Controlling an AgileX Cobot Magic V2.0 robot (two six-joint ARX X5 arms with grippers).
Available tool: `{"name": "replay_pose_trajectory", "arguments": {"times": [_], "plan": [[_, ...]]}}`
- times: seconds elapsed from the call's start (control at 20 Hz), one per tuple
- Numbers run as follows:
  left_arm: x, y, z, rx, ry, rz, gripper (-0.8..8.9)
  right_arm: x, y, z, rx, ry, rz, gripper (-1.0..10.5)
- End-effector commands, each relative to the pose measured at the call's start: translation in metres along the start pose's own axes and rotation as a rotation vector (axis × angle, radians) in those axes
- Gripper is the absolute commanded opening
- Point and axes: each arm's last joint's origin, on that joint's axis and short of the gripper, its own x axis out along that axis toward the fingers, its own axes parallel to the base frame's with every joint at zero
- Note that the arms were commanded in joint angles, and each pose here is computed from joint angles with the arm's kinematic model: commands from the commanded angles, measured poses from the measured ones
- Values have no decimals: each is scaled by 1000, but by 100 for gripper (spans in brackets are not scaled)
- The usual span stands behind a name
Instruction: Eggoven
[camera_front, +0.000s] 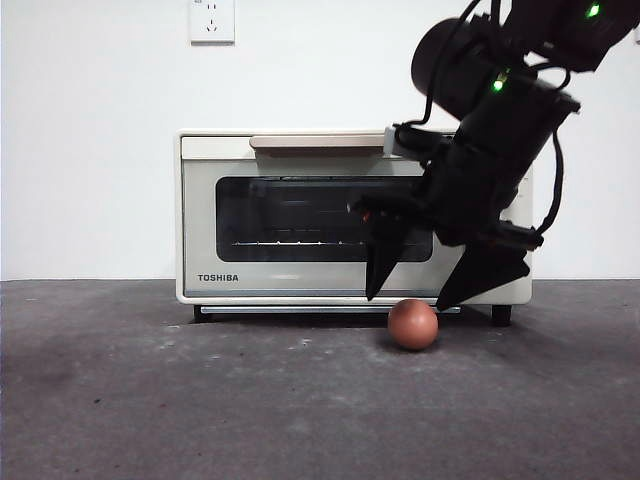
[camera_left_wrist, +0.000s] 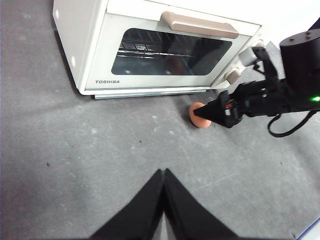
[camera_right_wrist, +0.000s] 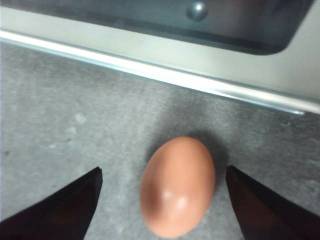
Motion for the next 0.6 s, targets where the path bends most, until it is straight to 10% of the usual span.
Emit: {"name": "replay_pose_trajectory", "arguments": {"times": [0.05,0.6], "plan": [[-3,-3,6,33,-22,-10,7,12,1,-2,3,18,-12,394],[-3,-3,6,32,-22,-10,7,32,-2,-7,13,16,-55,304]]}}
